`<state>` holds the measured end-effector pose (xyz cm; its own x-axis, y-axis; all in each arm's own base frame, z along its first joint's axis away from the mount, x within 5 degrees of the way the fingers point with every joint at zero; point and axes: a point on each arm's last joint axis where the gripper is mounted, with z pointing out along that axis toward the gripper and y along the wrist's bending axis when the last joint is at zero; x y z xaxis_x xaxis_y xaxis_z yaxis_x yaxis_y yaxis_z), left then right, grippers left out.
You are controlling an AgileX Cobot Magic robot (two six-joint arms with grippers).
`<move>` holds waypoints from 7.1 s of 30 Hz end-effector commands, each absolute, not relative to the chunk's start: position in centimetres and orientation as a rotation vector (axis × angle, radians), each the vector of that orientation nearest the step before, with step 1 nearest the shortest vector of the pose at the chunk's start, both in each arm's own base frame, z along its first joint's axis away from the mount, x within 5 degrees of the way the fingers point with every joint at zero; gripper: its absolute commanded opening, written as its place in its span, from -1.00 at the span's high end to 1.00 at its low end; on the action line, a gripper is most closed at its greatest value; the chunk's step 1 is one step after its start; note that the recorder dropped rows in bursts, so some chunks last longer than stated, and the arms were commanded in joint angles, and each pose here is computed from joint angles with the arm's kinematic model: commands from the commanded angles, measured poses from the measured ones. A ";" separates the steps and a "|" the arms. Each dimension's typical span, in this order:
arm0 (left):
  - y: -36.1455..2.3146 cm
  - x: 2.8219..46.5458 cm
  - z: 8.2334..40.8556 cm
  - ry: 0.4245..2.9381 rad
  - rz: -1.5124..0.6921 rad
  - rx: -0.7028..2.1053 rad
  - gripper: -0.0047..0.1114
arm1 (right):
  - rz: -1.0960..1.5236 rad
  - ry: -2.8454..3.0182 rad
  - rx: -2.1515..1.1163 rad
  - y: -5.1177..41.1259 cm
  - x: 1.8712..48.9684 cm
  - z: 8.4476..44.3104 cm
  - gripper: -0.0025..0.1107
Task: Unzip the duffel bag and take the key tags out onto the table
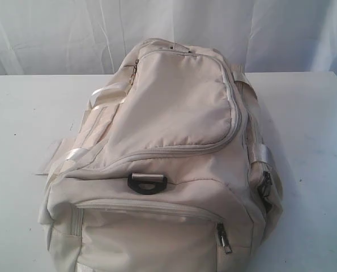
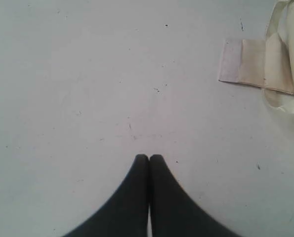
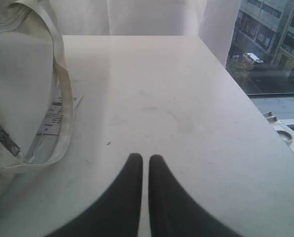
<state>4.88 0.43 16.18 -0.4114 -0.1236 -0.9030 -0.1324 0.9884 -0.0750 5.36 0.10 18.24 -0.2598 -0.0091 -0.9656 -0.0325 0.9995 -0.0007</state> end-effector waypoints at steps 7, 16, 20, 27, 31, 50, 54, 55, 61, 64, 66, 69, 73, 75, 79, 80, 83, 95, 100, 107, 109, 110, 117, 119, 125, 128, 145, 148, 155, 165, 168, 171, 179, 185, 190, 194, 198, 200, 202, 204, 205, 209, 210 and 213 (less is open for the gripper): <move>0.4 4.9 16.0 1.998 -0.001 -0.180 0.92 | 0.023 1.826 -0.028 0.1 5.4 18.2 0.86; 0.4 4.9 16.0 1.998 -0.001 -0.180 0.92 | 0.011 1.826 -0.044 0.1 5.4 18.2 0.86; 0.4 4.9 16.0 1.998 -0.001 -0.180 0.92 | 0.010 1.826 -0.045 0.1 5.4 18.2 0.86; 0.3 5.3 17.1 1.863 -0.062 -0.232 0.92 | 0.010 1.826 -0.045 0.1 5.4 18.2 0.86; 0.3 5.7 18.8 1.656 -0.186 -0.336 0.92 | 0.010 1.826 -0.045 0.1 5.4 18.2 0.86; 0.9 4.5 25.7 1.161 -0.132 -0.273 0.92 | 0.010 1.826 -0.045 0.1 5.4 18.2 0.86; 0.9 4.3 27.6 1.141 -0.065 -0.222 0.92 | 0.010 1.823 -0.045 0.1 5.4 18.3 0.86; 0.9 4.4 28.0 1.150 -0.054 -0.214 0.92 | 0.016 1.818 -0.038 0.1 5.4 18.3 0.86; 1.0 6.7 31.7 1.221 -0.014 -0.188 0.92 | 0.277 1.625 0.195 0.4 5.6 20.0 0.86; 1.1 8.7 33.5 1.269 0.022 -0.151 0.92 | 0.333 1.502 0.234 0.3 5.6 21.1 0.86; 1.3 10.3 34.7 1.295 0.019 -0.149 0.92 | 0.358 1.433 0.246 0.3 5.6 21.7 0.86; 1.4 12.7 35.9 1.328 -0.005 -0.157 0.92 | 0.474 1.347 0.332 0.2 5.5 22.3 0.86; 1.3 15.8 36.5 1.393 -0.005 -0.090 0.92 | 0.535 1.315 0.376 0.2 5.4 22.5 0.86; 1.1 17.4 36.6 1.427 -0.023 -0.051 0.92 | 0.532 1.316 0.373 0.2 5.4 22.5 0.86; 0.7 20.3 36.6 1.450 -0.073 0.020 0.92 | 0.377 1.336 0.226 0.3 5.4 22.6 0.86; 0.6 21.1 36.7 1.450 -0.076 0.045 0.92 | 0.342 1.333 0.186 0.4 5.4 22.7 0.86; 0.5 23.8 36.2 1.487 -0.088 0.087 0.92 | 0.331 1.314 0.159 0.5 5.2 23.5 0.86; -0.9 32.1 33.5 1.580 -0.280 0.322 0.92 | 0.495 1.460 -0.109 2.7 6.3 22.8 0.86; -1.4 33.9 31.9 1.585 -0.364 0.373 0.89 | 0.566 1.478 -0.510 5.5 6.4 22.2 0.86; -2.5 36.0 27.7 1.681 -0.420 0.394 0.05 | 0.692 1.611 -0.517 6.5 6.9 21.2 0.86; -3.2 36.5 26.7 1.707 -0.446 0.378 -0.19 | 0.692 1.611 -0.517 6.5 6.9 21.2 0.86; -3.5 36.7 26.2 1.717 -0.459 0.369 -0.27 | 0.693 1.610 -0.518 6.5 6.9 21.2 0.86; -6.6 39.4 24.6 1.740 -0.469 0.460 -0.30 | 0.703 1.609 -0.506 6.5 6.9 21.3 0.86; -7.4 40.4 24.9 1.723 -0.470 0.478 -0.30 | 0.705 1.608 -0.507 6.5 6.9 21.3 0.86; -9.9 43.7 24.3 1.732 -0.444 0.501 -0.30 | 0.706 1.607 -0.505 6.5 6.9 21.3 0.86; -11.1 45.0 23.9 1.724 -0.466 0.504 -0.30 | 0.706 1.607 -0.505 6.5 6.9 21.3 0.86; -14.7 49.1 21.2 1.837 -0.543 0.637 -0.24 | 0.706 1.607 -0.505 6.5 6.9 21.3 0.86; -15.1 49.3 20.5 1.889 -0.587 0.709 -0.24 | 0.706 1.607 -0.505 6.5 6.9 21.3 0.86; -16.0 49.8 19.1 1.938 -0.718 0.643 -0.11 | 0.706 1.607 -0.505 6.5 6.9 21.3 0.86; -15.7 50.8 17.7 1.994 -0.702 0.526 0.92 | 0.789 1.590 -0.492 6.8 6.7 21.6 0.86; -15.8 50.7 17.7 1.993 -0.715 0.534 0.92 | 0.821 1.565 -0.511 7.0 6.4 21.8 0.86; -15.8 50.7 17.8 1.994 -0.721 0.528 0.92 | 0.915 1.536 -0.510 7.3 6.0 22.2 0.86; -15.8 50.7 17.8 2.001 -0.740 0.511 0.92 | 0.905 1.525 -0.615 7.7 5.6 22.1 0.65; -15.9 50.6 17.8 2.002 -0.752 0.512 0.92 | 0.782 1.548 -0.723 7.7 5.9 22.0 -0.29; -15.9 50.6 17.9 2.002 -0.774 0.488 0.92 | 0.740 1.567 -0.735 7.7 6.6 22.5 -0.39; -16.1 50.7 18.2 1.986 -0.832 0.429 0.92 | 0.768 1.604 -0.767 8.3 7.3 22.5 -0.33; -16.2 50.5 18.3 1.978 -0.867 0.432 0.92 | 0.810 1.616 -0.812 9.1 8.3 23.0 -0.29; -16.3 50.5 18.4 1.976 -0.877 0.438 0.92 | 0.801 1.625 -0.839 9.4 9.0 23.2 -0.29; -16.3 50.4 18.4 1.975 -0.883 0.443 0.92 | 0.782 1.628 -0.876 9.8 9.7 23.2 -0.28; -16.3 50.4 18.4 1.975 -0.883 0.443 0.92 | 0.777 1.644 -0.908 10.1 10.2 22.9 -0.28; -16.3 50.4 18.4 1.976 -0.886 0.440 0.92 | 0.777 1.647 -0.929 10.2 10.5 22.7 -0.28; -16.4 50.4 18.4 1.977 -0.909 0.423 0.92 | 0.774 1.692 -0.975 10.7 11.5 21.8 -0.28; -16.4 50.3 18.5 1.975 -0.926 0.417 0.92 | 0.767 1.701 -0.990 10.8 11.8 21.6 -0.28; -16.6 50.3 18.7 1.963 -0.962 0.396 0.92 | 0.764 1.730 -1.010 11.2 12.7 21.1 -0.22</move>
